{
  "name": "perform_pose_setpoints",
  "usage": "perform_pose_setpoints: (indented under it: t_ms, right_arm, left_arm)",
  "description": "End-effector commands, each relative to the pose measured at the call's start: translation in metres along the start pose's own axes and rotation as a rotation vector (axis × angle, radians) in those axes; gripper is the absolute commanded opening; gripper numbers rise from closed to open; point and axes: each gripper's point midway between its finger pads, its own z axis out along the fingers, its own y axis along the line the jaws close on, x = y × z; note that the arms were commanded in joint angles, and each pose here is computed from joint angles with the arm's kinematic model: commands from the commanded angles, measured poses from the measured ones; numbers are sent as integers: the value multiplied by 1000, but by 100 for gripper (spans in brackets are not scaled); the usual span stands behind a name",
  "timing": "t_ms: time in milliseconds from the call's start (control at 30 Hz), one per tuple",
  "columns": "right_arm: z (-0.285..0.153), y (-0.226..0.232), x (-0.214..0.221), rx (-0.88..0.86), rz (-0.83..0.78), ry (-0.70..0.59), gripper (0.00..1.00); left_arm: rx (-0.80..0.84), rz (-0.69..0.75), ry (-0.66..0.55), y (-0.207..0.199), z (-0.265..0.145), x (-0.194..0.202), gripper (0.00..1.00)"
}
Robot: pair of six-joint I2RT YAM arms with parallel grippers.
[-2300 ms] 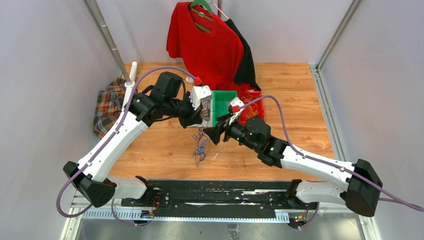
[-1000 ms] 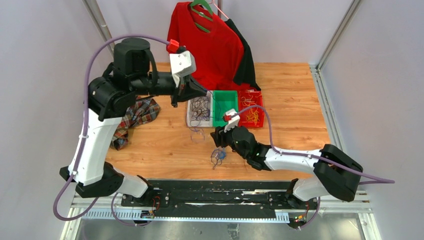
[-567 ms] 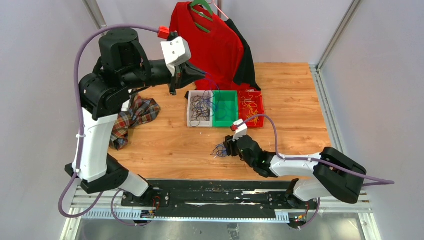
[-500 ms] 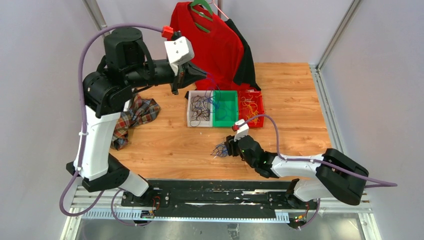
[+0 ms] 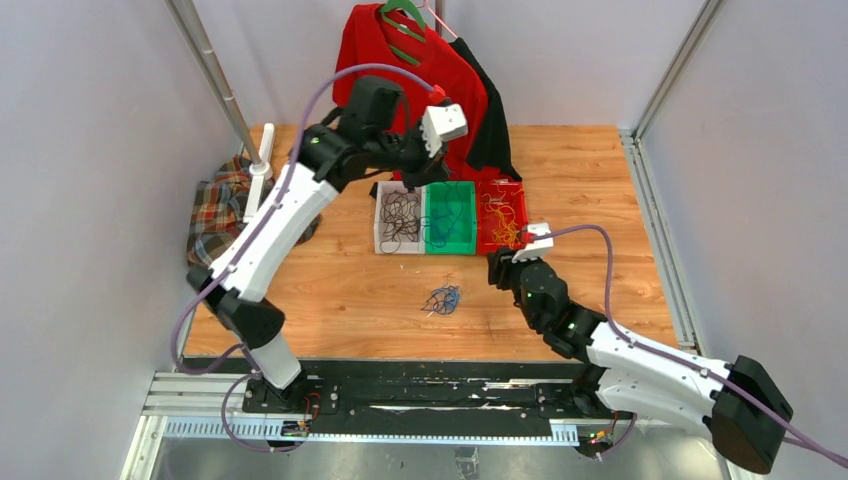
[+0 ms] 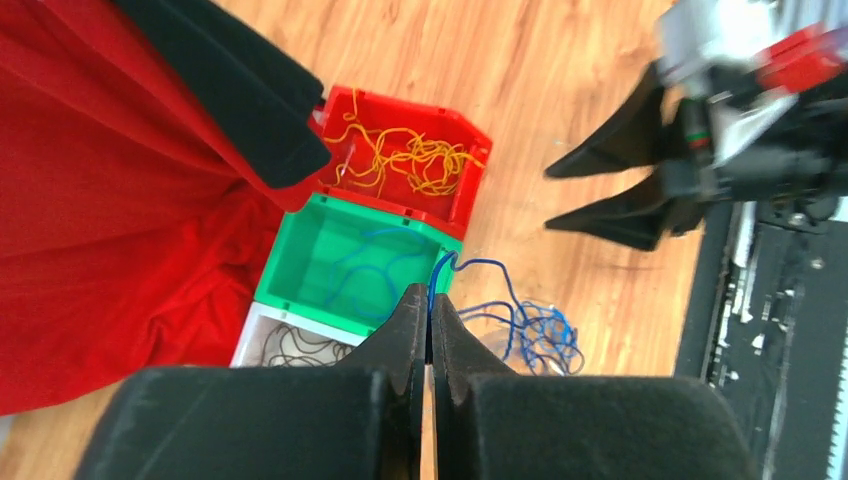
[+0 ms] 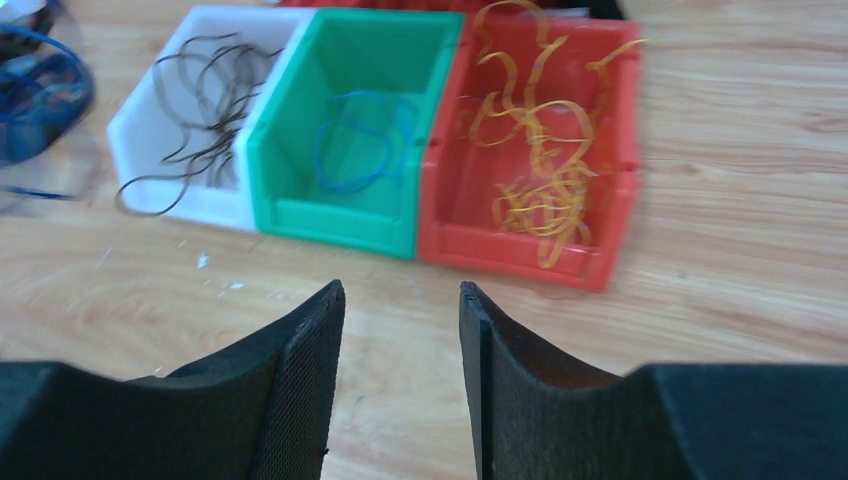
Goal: Untangle the cables
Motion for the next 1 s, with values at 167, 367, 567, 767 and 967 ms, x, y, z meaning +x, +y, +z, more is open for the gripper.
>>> perform_pose_setpoints:
  t_ms: [167, 367, 567, 767, 967]
  right_arm:
    - [-13, -59, -28, 238, 14, -59, 46]
    - [-18, -67, -25, 255, 5, -62, 44]
    - [-17, -64, -20, 234, 4, -49, 43]
    - [-19, -59, -29, 206, 6, -57, 42]
    - [-21, -56, -35, 188, 13, -65, 41]
  left_arm:
    - [-115, 54, 46, 69, 95, 40, 1]
    - [-182, 134, 136, 104, 140, 85, 0]
    - [-233, 118, 168, 118, 161, 112, 15]
    - [-271, 102, 247, 114, 137, 128, 79]
    - [-115, -36, 284, 47, 98, 149, 86]
